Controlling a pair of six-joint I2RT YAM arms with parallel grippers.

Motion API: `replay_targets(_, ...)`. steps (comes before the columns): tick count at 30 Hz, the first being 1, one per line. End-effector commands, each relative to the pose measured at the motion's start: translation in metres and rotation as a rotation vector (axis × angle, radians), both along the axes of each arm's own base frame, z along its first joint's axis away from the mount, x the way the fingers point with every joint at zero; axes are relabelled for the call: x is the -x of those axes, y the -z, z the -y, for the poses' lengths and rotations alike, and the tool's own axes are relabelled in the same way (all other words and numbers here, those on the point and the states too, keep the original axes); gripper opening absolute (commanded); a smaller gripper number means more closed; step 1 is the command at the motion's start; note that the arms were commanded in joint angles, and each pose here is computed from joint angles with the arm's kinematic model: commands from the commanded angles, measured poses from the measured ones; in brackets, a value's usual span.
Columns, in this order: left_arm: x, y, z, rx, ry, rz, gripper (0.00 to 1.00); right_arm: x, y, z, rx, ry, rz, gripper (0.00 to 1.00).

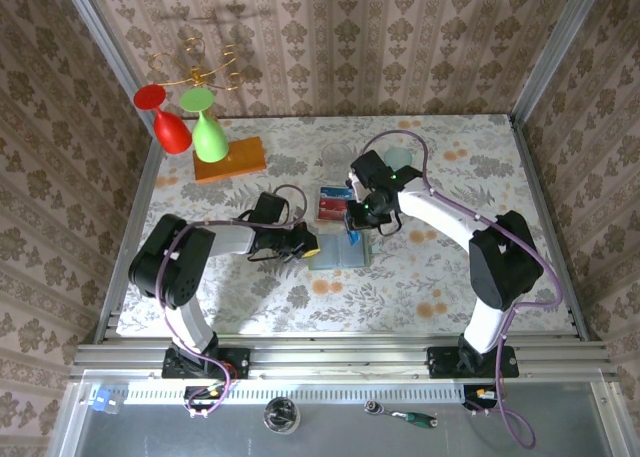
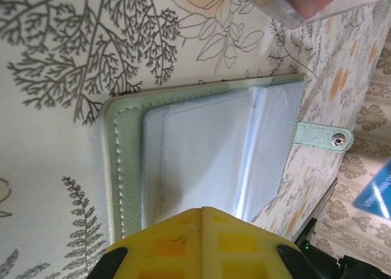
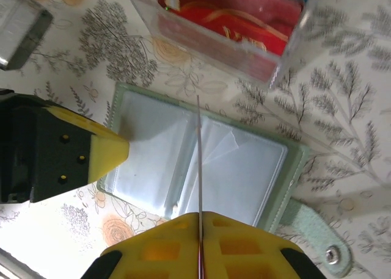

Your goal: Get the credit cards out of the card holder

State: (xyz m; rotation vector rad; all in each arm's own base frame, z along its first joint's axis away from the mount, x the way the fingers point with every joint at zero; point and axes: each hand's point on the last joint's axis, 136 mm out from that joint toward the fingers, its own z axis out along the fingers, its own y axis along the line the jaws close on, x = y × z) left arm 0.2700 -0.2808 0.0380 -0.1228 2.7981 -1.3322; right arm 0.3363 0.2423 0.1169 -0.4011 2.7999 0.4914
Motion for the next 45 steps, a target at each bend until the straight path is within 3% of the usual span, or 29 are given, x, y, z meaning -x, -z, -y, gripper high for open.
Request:
replay_targets(1,0.000,-0.015,-0.002,0.019,0.017,0.029,0.08,-0.004,-0.002,0.015,0.130,-0.136,0.041,0.10)
replay_targets(17,0.000,-0.028,-0.025,-0.034,-0.028,0.062,0.12,-0.036,-0.016,0.003,0.288,-0.752,0.246,0.09)
replay_targets(32,0.000,-0.033,-0.054,-0.078,-0.110,0.077,0.13,-0.098,-0.023,-0.013,0.340,-0.882,0.276,0.09)
replay_targets(45,0.003,-0.029,-0.063,-0.092,-0.132,0.065,0.14,-0.119,0.001,-0.019,0.379,-0.953,0.278,0.12)
